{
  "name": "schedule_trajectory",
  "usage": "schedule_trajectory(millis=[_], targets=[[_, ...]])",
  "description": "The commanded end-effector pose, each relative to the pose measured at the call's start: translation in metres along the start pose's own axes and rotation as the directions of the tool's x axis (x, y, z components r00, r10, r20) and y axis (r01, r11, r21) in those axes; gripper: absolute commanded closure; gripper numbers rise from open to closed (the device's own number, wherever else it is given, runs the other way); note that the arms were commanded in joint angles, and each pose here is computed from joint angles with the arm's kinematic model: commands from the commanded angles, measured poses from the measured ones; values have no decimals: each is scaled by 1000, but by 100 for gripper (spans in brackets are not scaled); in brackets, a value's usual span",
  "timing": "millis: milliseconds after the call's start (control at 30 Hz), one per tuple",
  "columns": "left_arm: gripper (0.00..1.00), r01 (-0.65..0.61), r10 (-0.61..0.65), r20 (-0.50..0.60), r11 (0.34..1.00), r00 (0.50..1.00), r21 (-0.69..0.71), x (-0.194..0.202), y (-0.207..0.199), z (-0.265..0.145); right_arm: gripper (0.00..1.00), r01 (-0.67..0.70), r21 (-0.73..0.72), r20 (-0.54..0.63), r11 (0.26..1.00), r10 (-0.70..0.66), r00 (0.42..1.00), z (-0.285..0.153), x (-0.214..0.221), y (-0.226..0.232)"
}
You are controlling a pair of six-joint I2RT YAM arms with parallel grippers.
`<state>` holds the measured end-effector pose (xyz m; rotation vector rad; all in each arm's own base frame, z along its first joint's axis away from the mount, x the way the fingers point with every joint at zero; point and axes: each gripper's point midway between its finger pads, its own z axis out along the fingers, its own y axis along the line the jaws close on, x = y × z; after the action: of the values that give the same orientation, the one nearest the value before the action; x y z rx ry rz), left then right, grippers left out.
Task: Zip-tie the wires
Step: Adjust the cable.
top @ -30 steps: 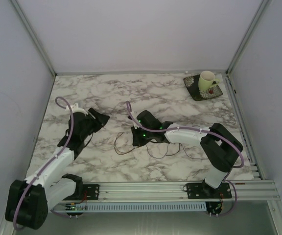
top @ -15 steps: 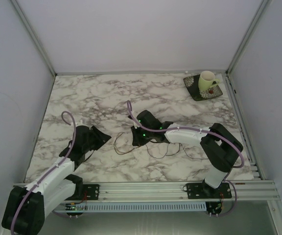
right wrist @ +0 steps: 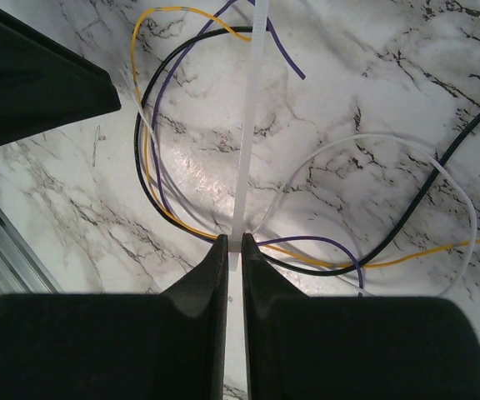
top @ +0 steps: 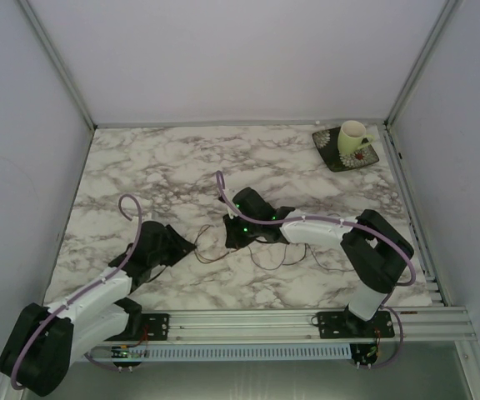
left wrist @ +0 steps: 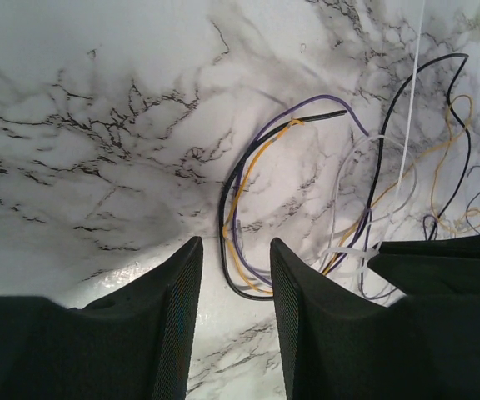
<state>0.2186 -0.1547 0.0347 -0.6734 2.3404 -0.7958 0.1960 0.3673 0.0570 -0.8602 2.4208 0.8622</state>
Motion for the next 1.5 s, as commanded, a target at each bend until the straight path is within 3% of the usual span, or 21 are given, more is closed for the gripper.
schedule_trajectory(millis=[0, 500, 1000, 1467], targets=[[61, 5, -5, 18, 1000, 1000, -29, -2, 6, 2, 100, 14, -11, 70, 1000, -13, 997, -9, -23, 9], [65, -19, 19, 39, 1000, 999, -19, -12, -7, 13, 100, 11, 0, 62, 1000, -11, 998, -10, -19, 6], [81, -32, 33, 32, 999, 999, -31, -11, -6, 15, 100, 13, 8, 46, 1000, -14, 999, -7, -16, 3], [77, -68, 70, 47, 997, 996, -46, -21, -14, 10, 100, 21, 12, 37, 1000, -21, 999, -5, -15, 2]])
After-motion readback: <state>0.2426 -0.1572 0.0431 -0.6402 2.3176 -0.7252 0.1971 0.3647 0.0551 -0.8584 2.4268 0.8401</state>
